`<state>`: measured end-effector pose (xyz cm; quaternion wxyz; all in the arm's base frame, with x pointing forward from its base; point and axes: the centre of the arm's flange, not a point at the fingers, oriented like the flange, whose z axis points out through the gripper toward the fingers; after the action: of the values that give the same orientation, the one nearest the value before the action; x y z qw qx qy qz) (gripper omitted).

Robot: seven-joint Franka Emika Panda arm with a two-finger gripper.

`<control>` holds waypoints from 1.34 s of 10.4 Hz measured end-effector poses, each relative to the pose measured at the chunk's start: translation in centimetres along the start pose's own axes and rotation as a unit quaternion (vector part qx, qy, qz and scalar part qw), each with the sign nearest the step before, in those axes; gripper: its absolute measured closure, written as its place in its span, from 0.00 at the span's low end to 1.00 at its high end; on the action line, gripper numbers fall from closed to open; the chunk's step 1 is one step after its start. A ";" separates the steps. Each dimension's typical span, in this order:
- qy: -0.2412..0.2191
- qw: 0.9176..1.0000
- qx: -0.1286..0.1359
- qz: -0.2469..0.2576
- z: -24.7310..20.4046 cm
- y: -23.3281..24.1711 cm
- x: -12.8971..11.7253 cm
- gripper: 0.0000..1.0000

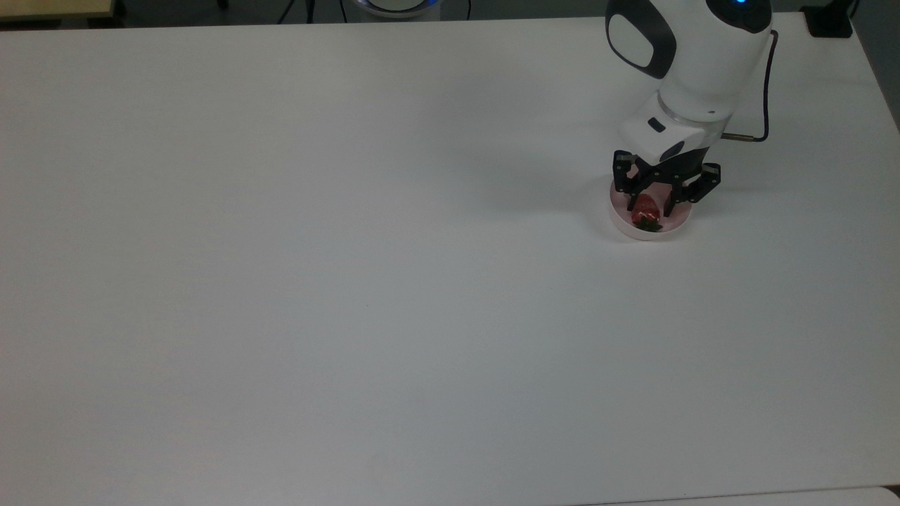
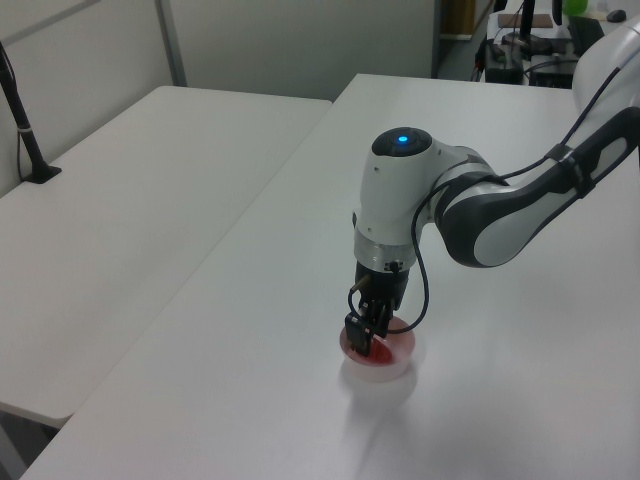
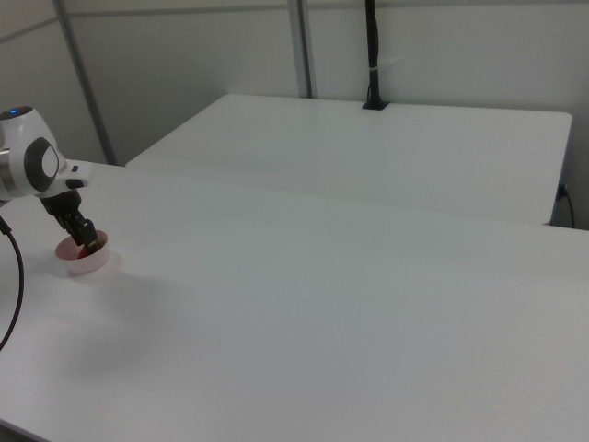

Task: Pick up strawberry from bowl
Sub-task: 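Close the gripper fingers on the red strawberry inside the bowl, then lift the strawberry out of the bowl and carry it away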

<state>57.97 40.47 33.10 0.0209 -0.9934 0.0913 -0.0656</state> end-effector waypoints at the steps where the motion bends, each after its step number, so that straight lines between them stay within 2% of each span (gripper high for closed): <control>1: 0.001 1.000 -0.001 -0.001 0.0 0.0 0.0 0.45; 3: 0.004 1.000 -0.006 -0.006 0.2 0.0 0.0 0.19; 5: 0.004 1.000 -0.009 -0.008 0.4 0.0 -0.1 0.16; 6: 0.005 1.000 -0.010 -0.010 0.5 0.0 -0.2 0.21; 7: 0.006 1.000 -0.013 -0.013 0.6 0.0 -0.2 0.22; 8: 0.007 1.000 -0.014 -0.015 0.8 0.0 -0.3 0.32; 9: 0.006 1.000 -0.015 -0.016 0.9 -0.1 -0.4 0.35; 10: 0.006 1.000 -0.016 -0.016 1.0 -0.1 -0.4 0.43; 11: 0.006 1.000 -0.016 -0.016 1.0 -0.1 -0.4 0.57; 14: 0.007 1.000 -0.016 -0.016 0.9 -0.1 -0.4 0.60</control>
<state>57.76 40.64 32.16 0.0038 -0.9946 0.0761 -0.0711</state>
